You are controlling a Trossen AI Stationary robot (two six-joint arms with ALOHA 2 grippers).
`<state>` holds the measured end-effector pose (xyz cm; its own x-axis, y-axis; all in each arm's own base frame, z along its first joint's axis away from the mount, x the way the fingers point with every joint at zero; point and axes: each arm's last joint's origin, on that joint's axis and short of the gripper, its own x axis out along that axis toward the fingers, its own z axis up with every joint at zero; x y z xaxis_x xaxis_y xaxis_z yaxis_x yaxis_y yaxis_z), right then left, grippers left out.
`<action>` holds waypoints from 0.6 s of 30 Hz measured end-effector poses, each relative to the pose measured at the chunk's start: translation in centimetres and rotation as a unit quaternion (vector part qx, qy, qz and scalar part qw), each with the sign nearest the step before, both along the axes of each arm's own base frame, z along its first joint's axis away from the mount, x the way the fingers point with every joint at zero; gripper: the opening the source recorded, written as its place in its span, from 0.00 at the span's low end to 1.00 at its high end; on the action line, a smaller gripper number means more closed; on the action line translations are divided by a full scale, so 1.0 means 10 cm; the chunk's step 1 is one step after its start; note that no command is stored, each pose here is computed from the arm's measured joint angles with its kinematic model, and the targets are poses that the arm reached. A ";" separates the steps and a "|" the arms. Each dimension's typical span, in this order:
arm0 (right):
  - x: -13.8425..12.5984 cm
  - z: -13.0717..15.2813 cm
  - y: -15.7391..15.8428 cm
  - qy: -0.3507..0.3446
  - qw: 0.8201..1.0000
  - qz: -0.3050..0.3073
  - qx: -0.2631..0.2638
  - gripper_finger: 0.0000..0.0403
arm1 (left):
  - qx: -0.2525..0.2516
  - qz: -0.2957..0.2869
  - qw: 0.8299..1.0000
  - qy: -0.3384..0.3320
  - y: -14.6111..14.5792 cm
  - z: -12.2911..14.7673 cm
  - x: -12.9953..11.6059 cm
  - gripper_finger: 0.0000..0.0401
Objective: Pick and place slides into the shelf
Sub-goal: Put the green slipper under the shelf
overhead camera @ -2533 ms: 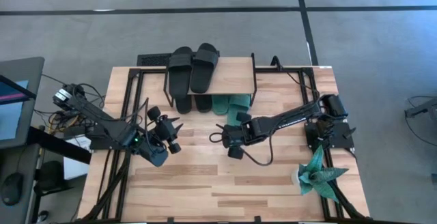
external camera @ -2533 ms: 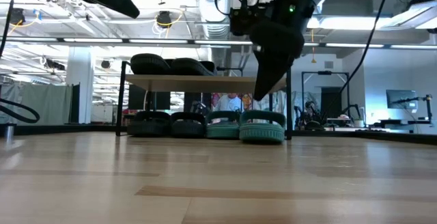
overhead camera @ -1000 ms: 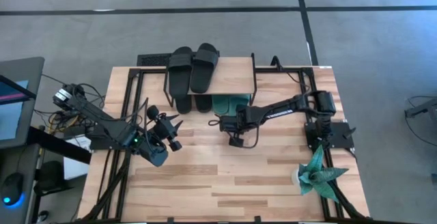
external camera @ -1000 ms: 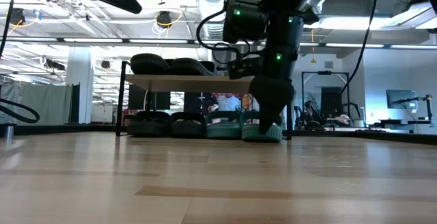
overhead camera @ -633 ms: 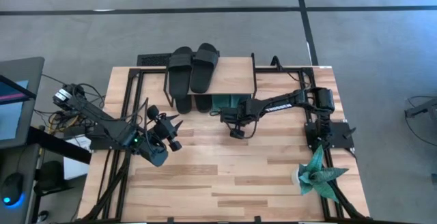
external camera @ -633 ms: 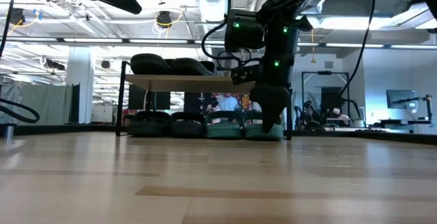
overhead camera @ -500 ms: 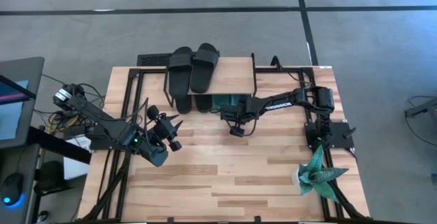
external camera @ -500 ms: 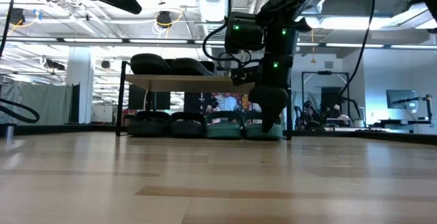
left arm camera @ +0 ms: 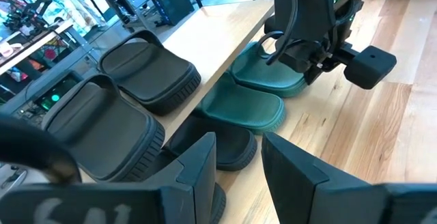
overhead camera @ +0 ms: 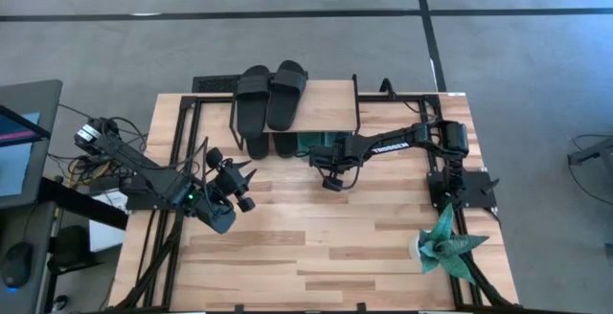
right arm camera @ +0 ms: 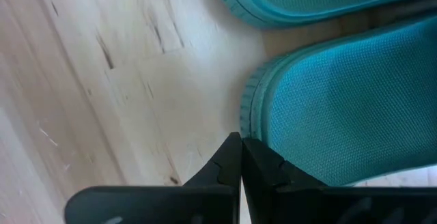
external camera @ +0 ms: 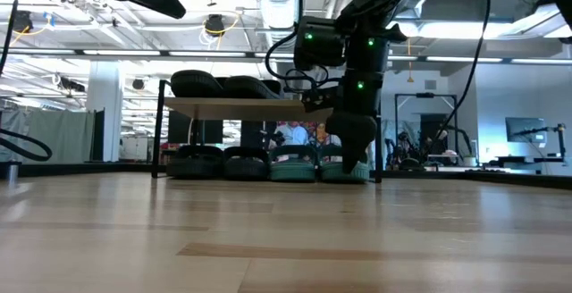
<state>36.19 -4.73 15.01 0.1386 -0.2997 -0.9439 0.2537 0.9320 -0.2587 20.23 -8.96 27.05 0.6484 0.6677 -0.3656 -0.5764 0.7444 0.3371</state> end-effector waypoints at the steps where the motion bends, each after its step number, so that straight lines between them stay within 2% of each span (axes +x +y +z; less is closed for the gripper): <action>1: 0.00 0.00 0.00 -0.001 1.000 0.000 0.000 0.00 | -0.001 0.001 1.000 -0.001 0.00 0.00 0.00 0.27; 18: 0.02 0.00 -0.04 -0.014 1.000 -0.009 -0.001 0.00 | -0.014 -0.003 1.000 -0.005 -0.01 0.00 0.00 0.27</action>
